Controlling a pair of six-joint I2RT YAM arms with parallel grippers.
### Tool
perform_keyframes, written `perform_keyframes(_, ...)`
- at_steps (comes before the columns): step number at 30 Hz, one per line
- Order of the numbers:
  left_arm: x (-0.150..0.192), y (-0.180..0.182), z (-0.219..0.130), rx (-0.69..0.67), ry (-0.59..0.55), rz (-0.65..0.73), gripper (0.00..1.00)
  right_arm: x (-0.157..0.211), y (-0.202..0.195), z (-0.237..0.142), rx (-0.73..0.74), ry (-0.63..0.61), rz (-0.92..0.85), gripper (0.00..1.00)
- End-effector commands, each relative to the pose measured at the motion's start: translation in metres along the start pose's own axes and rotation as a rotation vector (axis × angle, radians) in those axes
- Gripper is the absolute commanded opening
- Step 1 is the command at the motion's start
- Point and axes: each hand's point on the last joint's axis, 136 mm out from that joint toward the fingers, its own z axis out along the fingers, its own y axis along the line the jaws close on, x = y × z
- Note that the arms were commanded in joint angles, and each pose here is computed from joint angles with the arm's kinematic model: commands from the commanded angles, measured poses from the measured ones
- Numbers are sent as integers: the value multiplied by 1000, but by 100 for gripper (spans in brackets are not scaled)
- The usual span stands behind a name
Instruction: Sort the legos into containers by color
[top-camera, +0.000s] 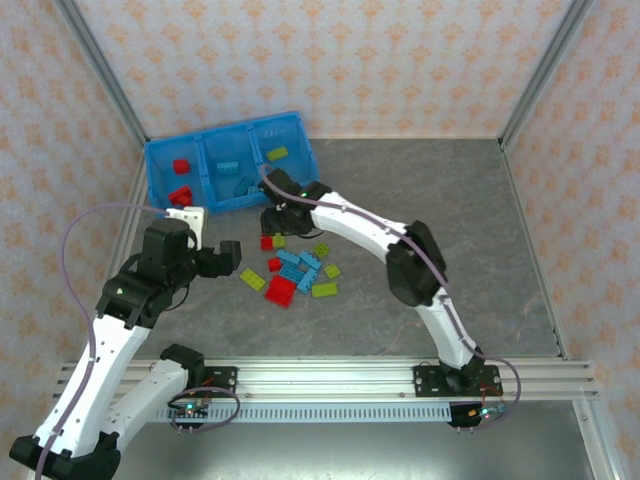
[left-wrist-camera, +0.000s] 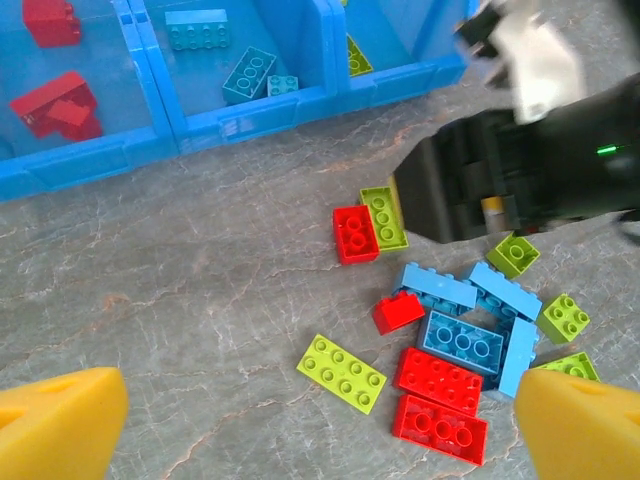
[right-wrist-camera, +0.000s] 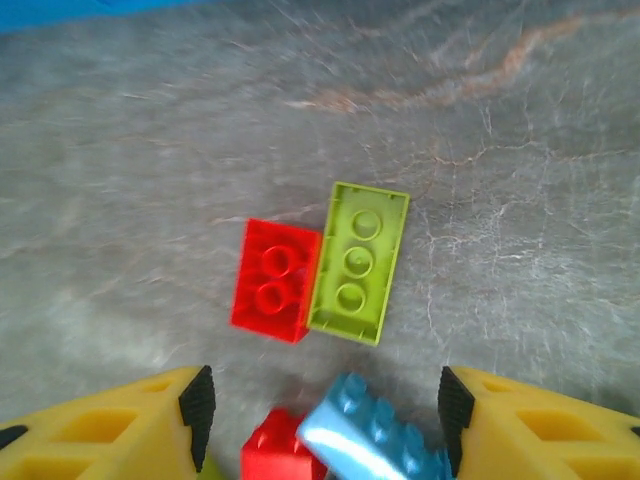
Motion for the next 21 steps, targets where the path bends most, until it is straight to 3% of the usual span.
perform_keyframes(1,7,9,-1,-40,14,-7,100,3,4,-1,83,3,-17,62)
perform_keyframes(7,7,11,0,-52,13,-7,100,2,7,18,104,8,-29,57)
perform_keyframes(10,7,17,12,-101,34,-135,100,-3,1,4,114,-39,-18,56)
perform_keyframes(15,12,-6,71,-47,170,-347,95,-12,-16,-36,78,-127,48,56)
perform_keyframes(21,6,-20,146,-51,269,-331,91,0,-64,-74,81,-145,142,57)
